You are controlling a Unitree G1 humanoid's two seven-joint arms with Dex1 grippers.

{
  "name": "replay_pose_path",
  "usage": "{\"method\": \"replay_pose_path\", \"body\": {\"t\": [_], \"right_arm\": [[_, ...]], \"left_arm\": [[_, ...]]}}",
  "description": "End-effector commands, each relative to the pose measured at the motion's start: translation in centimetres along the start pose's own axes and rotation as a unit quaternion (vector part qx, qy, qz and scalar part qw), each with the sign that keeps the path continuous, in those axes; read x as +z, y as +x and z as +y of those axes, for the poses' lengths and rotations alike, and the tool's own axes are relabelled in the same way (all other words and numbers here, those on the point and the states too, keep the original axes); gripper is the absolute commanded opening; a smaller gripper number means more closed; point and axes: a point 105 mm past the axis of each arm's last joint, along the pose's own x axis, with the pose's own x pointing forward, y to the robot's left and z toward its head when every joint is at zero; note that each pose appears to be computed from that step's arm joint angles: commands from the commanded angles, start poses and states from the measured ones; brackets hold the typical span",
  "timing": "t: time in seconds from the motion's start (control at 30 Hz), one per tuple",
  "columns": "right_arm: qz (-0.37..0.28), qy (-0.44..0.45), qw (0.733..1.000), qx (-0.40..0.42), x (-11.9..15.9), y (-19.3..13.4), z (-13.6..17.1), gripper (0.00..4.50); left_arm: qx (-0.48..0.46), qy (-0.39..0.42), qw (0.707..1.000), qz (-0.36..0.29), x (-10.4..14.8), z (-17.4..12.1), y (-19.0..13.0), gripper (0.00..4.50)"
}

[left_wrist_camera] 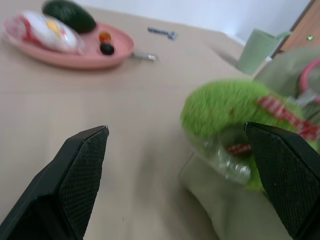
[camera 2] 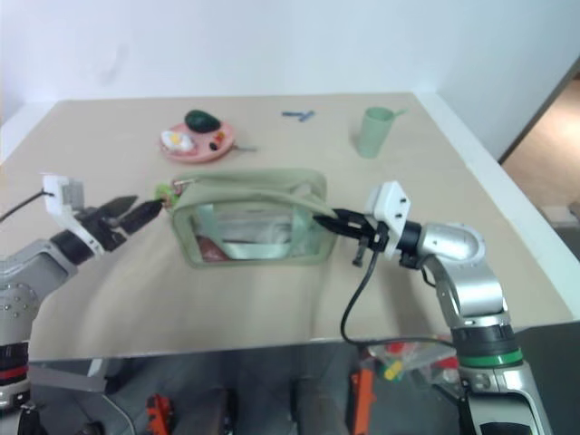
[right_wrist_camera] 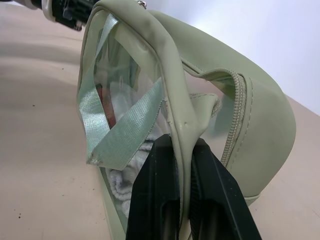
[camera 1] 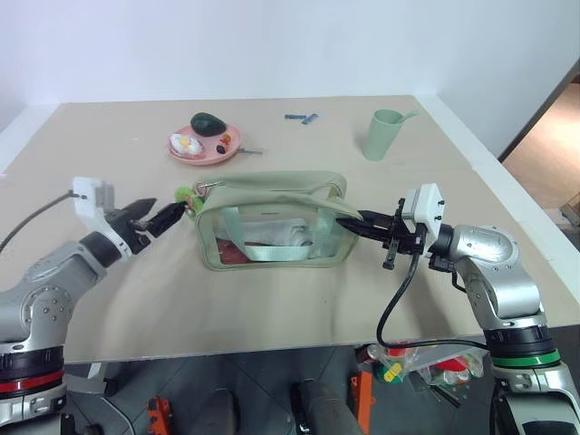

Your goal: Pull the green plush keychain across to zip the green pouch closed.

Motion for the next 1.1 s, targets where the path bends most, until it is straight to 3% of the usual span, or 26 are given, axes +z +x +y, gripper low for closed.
{"method": "replay_pose_path", "body": {"t": [0.03, 0.27, 0.3, 0.6, 0.7, 0.87, 0.97, 1.1], "right_arm": [[-0.011, -0.026, 1.0, -0.001, 1.4, -0.1, 0.0, 0.08], [-0.008, -0.031, 0.999, -0.001, 1.6, -0.1, -0.1, 0.08], [-0.006, -0.032, 0.999, -0.001, 1.6, -0.1, -0.1, 0.0], [-0.001, -0.034, 0.999, -0.004, 2.0, -0.1, -0.2, 0.0], [0.004, -0.033, 0.999, -0.004, 1.8, -0.2, -0.3, 0.0], [0.011, -0.031, 0.999, -0.005, 1.5, -0.6, -0.5, 0.0], [0.015, -0.03, 0.999, -0.003, 1.1, -0.8, -0.6, 0.0], [0.018, -0.031, 0.999, -0.002, 0.8, -1.0, -0.6, 0.0]], "left_arm": [[-0.038, 0.025, 0.999, -0.008, 1.0, -0.8, 0.5, 4.5], [-0.067, 0.05, 0.996, -0.017, 1.3, -0.5, 1.6, 4.5], [-0.071, 0.052, 0.996, -0.02, 1.5, -0.5, 1.7, 3.98], [-0.09, 0.053, 0.993, -0.048, 2.6, -0.9, 1.7, 1.06], [-0.099, 0.056, 0.991, -0.07, 4.4, -1.8, 1.5, 0.02], [-0.114, 0.066, 0.987, -0.098, 7.2, -3.3, 1.4, 0.02], [-0.163, 0.086, 0.977, -0.111, 9.5, -6.5, 2.3, 0.02], [-0.219, 0.106, 0.966, -0.092, 9.8, -10.0, 3.6, 0.02]]}}
